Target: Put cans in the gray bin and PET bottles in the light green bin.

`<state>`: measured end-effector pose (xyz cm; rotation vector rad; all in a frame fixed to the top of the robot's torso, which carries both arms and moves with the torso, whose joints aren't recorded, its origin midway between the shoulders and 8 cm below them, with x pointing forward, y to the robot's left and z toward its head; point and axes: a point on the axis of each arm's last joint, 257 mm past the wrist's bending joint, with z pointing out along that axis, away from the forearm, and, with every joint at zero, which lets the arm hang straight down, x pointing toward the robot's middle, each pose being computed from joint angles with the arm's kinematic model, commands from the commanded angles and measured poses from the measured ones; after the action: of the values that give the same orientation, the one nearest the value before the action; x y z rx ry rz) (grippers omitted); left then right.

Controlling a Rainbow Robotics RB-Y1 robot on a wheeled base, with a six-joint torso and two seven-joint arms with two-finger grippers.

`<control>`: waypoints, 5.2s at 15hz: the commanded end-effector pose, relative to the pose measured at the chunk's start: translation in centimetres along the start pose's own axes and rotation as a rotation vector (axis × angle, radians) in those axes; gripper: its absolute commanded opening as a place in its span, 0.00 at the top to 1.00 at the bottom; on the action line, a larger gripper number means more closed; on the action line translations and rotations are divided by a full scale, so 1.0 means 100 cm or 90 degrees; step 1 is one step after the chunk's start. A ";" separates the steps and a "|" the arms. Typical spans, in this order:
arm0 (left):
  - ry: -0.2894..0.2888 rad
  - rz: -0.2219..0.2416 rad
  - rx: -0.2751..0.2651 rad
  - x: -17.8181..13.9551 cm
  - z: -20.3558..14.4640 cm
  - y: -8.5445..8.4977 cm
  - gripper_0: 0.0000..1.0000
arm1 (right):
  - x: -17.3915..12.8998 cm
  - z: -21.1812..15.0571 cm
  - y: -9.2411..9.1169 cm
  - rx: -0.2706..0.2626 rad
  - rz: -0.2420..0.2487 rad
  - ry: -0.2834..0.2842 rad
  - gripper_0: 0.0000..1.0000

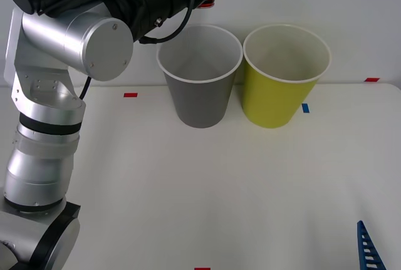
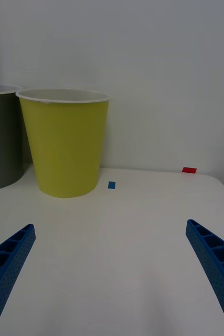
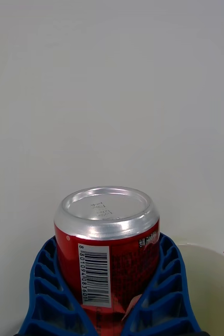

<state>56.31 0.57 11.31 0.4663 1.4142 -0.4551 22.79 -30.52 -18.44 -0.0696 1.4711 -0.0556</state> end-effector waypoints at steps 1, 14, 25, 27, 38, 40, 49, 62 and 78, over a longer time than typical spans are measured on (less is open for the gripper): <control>0.003 -0.003 -0.013 0.016 0.011 0.010 1.00 | 0.000 0.000 0.000 0.000 0.000 0.000 0.00; -0.069 -0.050 -0.015 0.048 0.032 0.000 1.00 | 0.000 0.000 0.000 0.000 0.000 0.000 0.00; -0.054 0.003 -0.028 0.074 0.026 0.008 1.00 | 0.000 0.000 0.000 0.000 0.000 0.000 0.00; -0.052 0.027 -0.036 0.075 0.025 0.013 1.00 | 0.000 0.000 0.000 0.000 0.000 0.000 0.00; -0.056 0.070 -0.057 0.073 0.028 0.011 0.25 | 0.000 0.000 0.000 0.000 0.000 0.000 0.00; -0.054 0.073 -0.061 0.073 0.027 0.014 0.00 | 0.000 0.000 0.000 0.000 0.000 0.000 0.00; -0.062 0.078 -0.062 0.070 0.026 0.015 0.00 | 0.000 0.000 0.000 0.000 0.000 0.000 0.00; -0.070 0.100 -0.090 0.083 -0.024 0.042 0.00 | 0.000 0.000 0.000 0.000 0.000 0.000 0.00; -0.019 0.101 -0.207 0.136 -0.194 0.094 0.00 | 0.000 0.000 0.000 0.000 0.000 0.000 0.00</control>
<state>47.79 17.84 -3.55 0.3132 1.3713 -0.1163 22.79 -30.52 -18.44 -0.0697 1.4711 -0.0556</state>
